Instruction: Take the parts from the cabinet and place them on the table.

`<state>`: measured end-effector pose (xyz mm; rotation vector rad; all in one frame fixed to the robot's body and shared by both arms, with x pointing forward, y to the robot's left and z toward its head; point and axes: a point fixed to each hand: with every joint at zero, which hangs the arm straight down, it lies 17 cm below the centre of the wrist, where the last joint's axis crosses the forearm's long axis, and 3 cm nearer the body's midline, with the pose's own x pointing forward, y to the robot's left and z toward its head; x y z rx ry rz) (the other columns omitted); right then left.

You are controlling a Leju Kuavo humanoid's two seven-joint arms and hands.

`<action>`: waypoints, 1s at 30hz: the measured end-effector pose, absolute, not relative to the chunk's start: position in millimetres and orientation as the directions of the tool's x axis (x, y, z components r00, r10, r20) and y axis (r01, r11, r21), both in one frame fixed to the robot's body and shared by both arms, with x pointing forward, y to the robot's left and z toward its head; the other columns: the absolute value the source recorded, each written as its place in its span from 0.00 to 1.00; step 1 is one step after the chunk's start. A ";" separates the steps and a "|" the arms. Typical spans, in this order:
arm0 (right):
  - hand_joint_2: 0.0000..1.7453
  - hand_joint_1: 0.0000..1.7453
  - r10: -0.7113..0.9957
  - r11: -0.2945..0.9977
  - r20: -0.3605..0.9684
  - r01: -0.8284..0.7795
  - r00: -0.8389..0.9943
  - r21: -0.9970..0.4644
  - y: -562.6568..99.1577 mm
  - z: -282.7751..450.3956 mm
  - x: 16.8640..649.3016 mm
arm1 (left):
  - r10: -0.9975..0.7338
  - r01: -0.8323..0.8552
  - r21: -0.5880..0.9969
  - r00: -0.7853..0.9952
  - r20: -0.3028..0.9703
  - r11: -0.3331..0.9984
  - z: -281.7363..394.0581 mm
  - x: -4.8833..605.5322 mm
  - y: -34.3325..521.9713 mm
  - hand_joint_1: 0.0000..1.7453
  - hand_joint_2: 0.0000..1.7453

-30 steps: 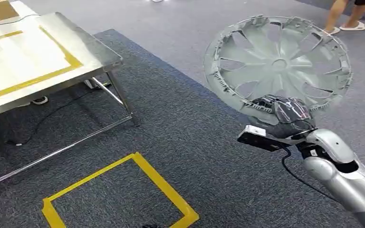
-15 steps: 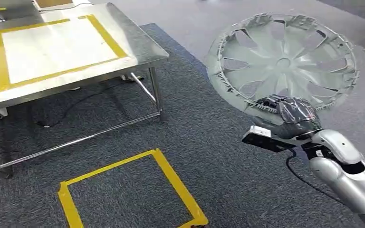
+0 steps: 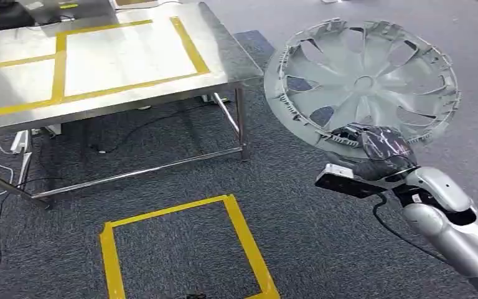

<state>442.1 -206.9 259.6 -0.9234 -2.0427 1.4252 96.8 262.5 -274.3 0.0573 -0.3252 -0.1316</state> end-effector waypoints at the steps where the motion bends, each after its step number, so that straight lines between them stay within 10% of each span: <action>1: 1.00 1.00 0.754 0.230 0.005 0.256 -0.657 -0.939 -206.8 260.9 442.5 | -0.139 0.120 0.078 0.939 0.316 0.990 -274.3 96.5 262.8 0.00 1.00; 30: 1.00 1.00 0.792 0.166 -0.064 0.315 -0.607 -0.934 -215.9 259.2 443.9 | -0.146 0.141 0.042 0.914 0.379 0.989 -269.6 106.2 253.1 0.00 1.00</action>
